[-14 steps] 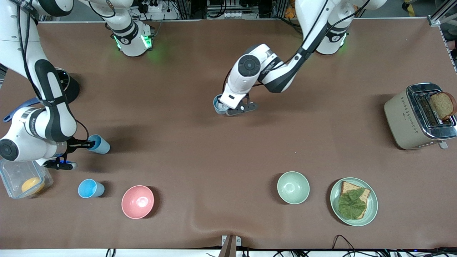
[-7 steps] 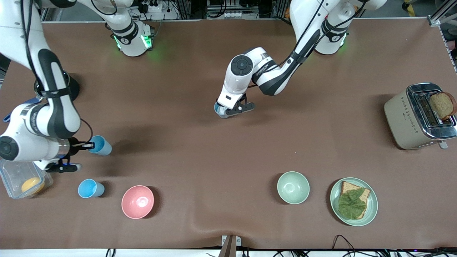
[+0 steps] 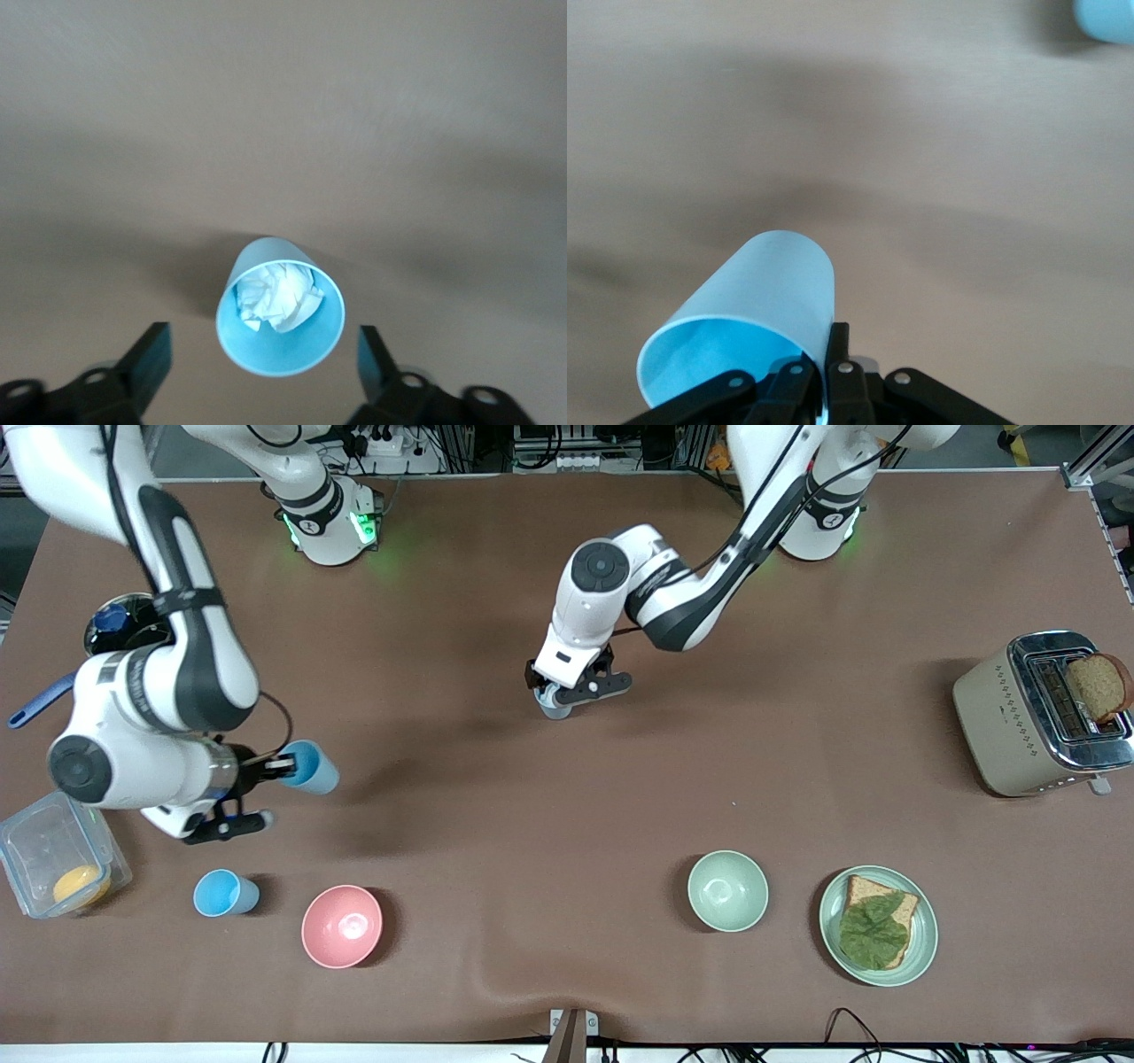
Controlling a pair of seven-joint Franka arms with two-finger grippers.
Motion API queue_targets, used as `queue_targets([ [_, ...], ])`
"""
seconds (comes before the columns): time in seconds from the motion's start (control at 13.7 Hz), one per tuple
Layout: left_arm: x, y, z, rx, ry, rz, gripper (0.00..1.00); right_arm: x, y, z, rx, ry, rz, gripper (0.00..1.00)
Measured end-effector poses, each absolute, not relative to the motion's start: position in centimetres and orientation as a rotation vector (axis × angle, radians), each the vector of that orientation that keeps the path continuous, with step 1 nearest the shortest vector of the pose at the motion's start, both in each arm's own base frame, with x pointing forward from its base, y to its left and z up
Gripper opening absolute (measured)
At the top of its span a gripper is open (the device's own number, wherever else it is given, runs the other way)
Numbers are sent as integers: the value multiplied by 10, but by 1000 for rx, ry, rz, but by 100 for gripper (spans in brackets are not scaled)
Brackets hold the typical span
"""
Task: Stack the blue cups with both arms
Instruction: 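Release the cup with the left gripper while the right gripper carries its cup over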
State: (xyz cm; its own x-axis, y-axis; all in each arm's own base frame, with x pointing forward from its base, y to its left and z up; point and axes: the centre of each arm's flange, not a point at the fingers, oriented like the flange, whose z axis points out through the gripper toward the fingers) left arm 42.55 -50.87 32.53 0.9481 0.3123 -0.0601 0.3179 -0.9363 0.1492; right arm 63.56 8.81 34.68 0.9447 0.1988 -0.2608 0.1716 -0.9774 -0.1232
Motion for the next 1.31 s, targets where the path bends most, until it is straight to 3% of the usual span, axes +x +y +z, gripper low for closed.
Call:
queue_targets([
  [0.51, 501, -353, 509, 2964, 547, 206, 100, 586, 279, 364, -2998, -184, 389, 4],
  [1.02, 562, -182, 554, 3108, 326, 190, 100, 522, 403, 338, -3006, -141, 411, 4],
  [1.31, 578, -106, 558, 3146, 238, 150, 100, 495, 436, 316, -3034, -141, 463, 4],
])
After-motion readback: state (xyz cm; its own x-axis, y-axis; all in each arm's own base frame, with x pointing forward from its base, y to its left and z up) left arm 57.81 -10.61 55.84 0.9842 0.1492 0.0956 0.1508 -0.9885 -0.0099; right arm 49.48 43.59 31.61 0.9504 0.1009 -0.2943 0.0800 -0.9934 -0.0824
